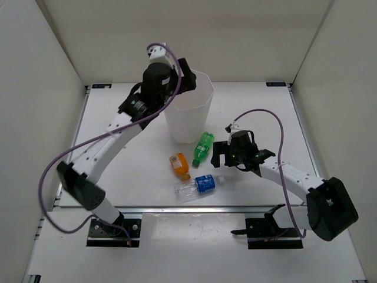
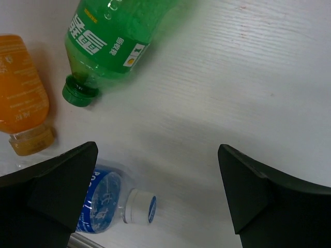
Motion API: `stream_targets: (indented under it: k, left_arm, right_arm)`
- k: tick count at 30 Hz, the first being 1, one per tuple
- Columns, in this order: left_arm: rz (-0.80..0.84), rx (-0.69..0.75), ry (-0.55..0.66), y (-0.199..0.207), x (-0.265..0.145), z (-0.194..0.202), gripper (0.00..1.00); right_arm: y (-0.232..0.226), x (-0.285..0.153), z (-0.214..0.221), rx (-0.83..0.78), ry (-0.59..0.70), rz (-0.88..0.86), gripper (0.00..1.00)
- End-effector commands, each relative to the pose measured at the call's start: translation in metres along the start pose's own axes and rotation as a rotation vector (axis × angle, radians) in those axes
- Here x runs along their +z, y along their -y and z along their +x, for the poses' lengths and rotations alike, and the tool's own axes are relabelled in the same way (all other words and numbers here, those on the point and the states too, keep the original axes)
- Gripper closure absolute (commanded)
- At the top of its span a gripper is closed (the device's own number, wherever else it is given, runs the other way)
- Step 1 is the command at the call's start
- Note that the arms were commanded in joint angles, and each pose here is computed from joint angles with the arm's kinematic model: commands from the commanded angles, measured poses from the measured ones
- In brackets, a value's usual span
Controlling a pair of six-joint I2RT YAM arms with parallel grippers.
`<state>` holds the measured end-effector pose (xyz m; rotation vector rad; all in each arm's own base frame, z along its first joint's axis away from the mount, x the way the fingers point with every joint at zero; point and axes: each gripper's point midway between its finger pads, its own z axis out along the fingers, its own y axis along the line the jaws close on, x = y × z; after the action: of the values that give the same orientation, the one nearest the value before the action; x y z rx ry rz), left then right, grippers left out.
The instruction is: Put the plastic bottles in the bin
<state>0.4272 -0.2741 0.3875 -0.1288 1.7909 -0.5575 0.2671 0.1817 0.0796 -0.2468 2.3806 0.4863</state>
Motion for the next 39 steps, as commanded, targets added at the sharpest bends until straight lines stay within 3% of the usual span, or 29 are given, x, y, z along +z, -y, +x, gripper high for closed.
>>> stream_targets:
  k: [1, 6, 11, 12, 13, 20, 25, 28, 30, 35, 37, 38, 39]
  left_arm:
    - [-0.042, -0.003, 0.053, -0.024, -0.071, -0.022, 0.02]
    - [-0.216, -0.043, -0.112, -0.125, -0.126, 0.067, 0.01]
    - [-0.360, -0.077, -0.241, -0.188, -0.175, 0.123, 0.02]
    - [-0.372, -0.091, -0.249, -0.195, -0.183, 0.131, 0.02]
    - [-0.377, -0.110, -0.258, -0.198, -0.190, 0.136, 0.02]
    - [-0.388, -0.205, -0.383, -0.215, -0.214, 0.195, 0.02]
    - [-0.386, -0.249, -0.398, -0.216, -0.223, 0.205, 0.02]
    - [-0.378, -0.284, -0.362, -0.217, -0.224, 0.201, 0.01]
    - [-0.389, -0.282, -0.379, -0.219, -0.224, 0.203, 0.01]
    - [-0.395, -0.261, -0.392, -0.218, -0.219, 0.204, 0.01]
    - [-0.400, -0.267, -0.394, -0.218, -0.218, 0.206, 0.02]
    - [-0.408, -0.265, -0.401, -0.221, -0.218, 0.210, 0.01]
    - [-0.408, -0.264, -0.402, -0.221, -0.219, 0.210, 0.01]
  right_arm:
    - [-0.012, 0.006, -0.044, 0.029, 0.116, -0.010, 0.01]
    - [-0.015, 0.018, -0.058, 0.043, 0.135, 0.025, 0.01]
    - [-0.033, 0.038, -0.073, 0.068, 0.180, 0.018, 0.01]
    - [0.031, -0.027, 0.087, 0.046, -0.508, 0.339, 0.01]
    - [-0.042, 0.048, -0.078, 0.098, 0.192, 0.016, 0.01]
    - [-0.045, 0.078, -0.090, 0.242, 0.288, 0.048, 0.01]
    - [-0.045, 0.092, -0.090, 0.271, 0.291, 0.079, 0.01]
    - [-0.037, 0.098, -0.075, 0.324, 0.280, 0.111, 0.07]
    - [-0.034, 0.101, -0.067, 0.350, 0.269, 0.130, 0.21]
    - [-0.018, 0.100, -0.060, 0.336, 0.272, 0.190, 0.36]
    - [-0.010, 0.096, -0.061, 0.343, 0.287, 0.191, 0.52]
    - [-0.006, 0.091, -0.061, 0.328, 0.289, 0.204, 0.55]
    - [0.000, 0.084, -0.069, 0.336, 0.309, 0.212, 0.70]
